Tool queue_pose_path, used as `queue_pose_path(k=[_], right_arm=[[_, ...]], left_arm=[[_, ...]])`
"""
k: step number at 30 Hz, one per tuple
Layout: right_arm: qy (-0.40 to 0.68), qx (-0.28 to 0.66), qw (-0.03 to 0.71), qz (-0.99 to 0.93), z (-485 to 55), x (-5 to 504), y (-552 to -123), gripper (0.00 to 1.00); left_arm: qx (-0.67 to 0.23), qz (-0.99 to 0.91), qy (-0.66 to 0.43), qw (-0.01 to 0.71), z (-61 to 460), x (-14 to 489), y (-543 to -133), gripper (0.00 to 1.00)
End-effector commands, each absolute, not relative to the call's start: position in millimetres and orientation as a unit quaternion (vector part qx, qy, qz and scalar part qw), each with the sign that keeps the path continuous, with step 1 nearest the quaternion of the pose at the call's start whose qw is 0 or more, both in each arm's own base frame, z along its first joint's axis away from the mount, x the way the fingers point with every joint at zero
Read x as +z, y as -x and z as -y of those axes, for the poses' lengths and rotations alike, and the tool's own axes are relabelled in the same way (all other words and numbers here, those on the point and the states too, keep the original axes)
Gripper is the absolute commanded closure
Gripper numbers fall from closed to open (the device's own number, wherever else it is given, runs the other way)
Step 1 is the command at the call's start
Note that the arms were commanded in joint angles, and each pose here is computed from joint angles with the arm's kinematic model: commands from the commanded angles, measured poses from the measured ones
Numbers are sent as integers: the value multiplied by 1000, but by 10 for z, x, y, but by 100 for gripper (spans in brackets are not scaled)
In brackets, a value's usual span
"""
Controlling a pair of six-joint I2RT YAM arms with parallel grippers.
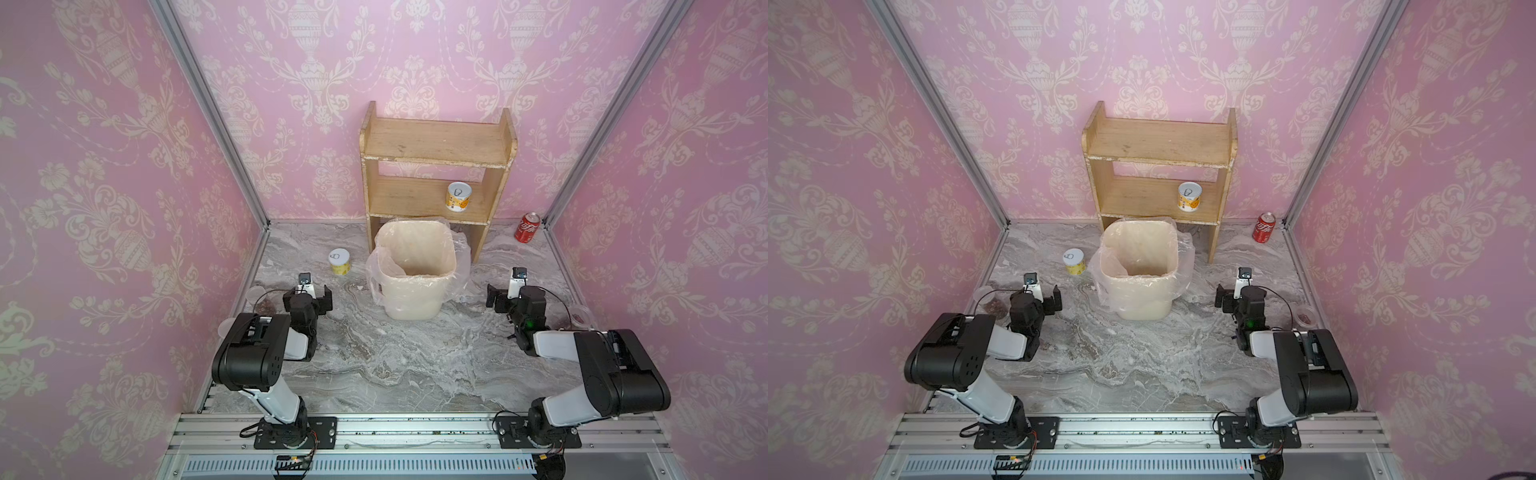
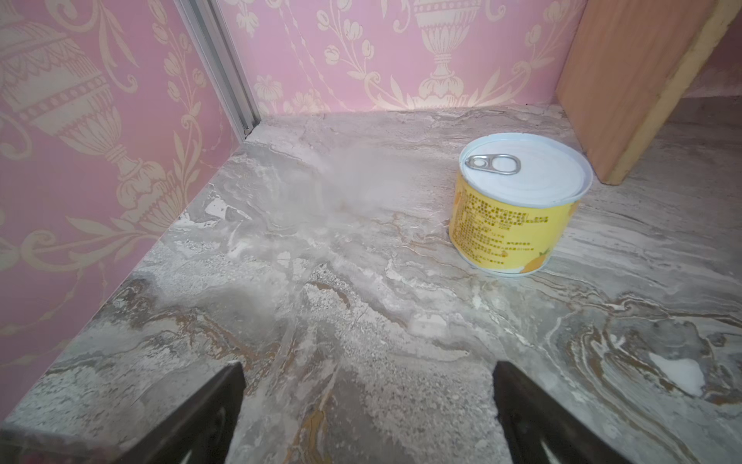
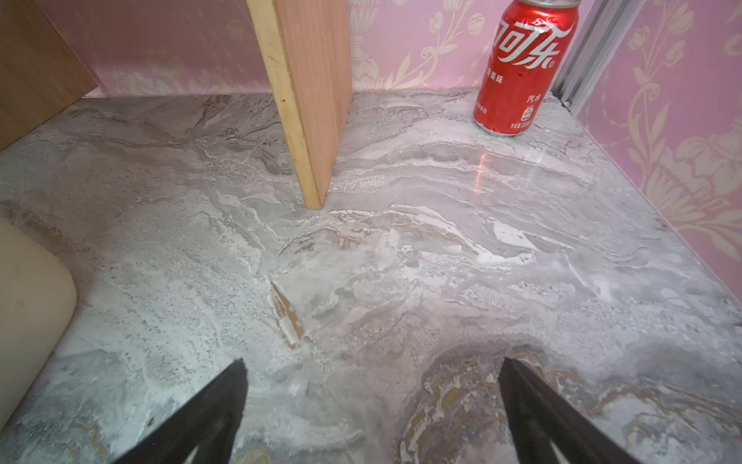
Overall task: Empty the moldy dried flower tea in the jars
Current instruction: Pick up the jar from the center of the board.
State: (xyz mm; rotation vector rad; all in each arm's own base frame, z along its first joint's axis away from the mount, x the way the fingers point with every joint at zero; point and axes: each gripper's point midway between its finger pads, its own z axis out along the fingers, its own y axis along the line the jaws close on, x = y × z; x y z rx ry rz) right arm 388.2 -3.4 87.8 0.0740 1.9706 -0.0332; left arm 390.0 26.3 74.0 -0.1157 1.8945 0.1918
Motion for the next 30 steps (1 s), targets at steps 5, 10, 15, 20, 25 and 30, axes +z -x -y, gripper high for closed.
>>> queue_pose_path(k=[5, 10, 15, 20, 25, 30], right_arm=[[-26, -11, 559, -829, 14, 933, -3926, 0], [-26, -11, 560, -828, 15, 940, -3928, 0], [-26, -11, 559, -828, 17, 936, -3926, 0], [-27, -11, 559, -828, 16, 936, -3928, 0], [-27, -10, 559, -829, 16, 934, -3926, 0], [-26, -11, 559, -829, 18, 933, -3925, 0]], left_arm=[[82, -805, 50, 585, -290, 813, -3913, 1], [82, -805, 49, 585, -288, 817, -3919, 1], [85, -806, 53, 583, -303, 804, -3911, 1], [88, -807, 64, 581, -345, 808, -3925, 1], [87, -807, 64, 581, -343, 803, -3921, 1], [88, -807, 64, 580, -345, 801, -3918, 1]])
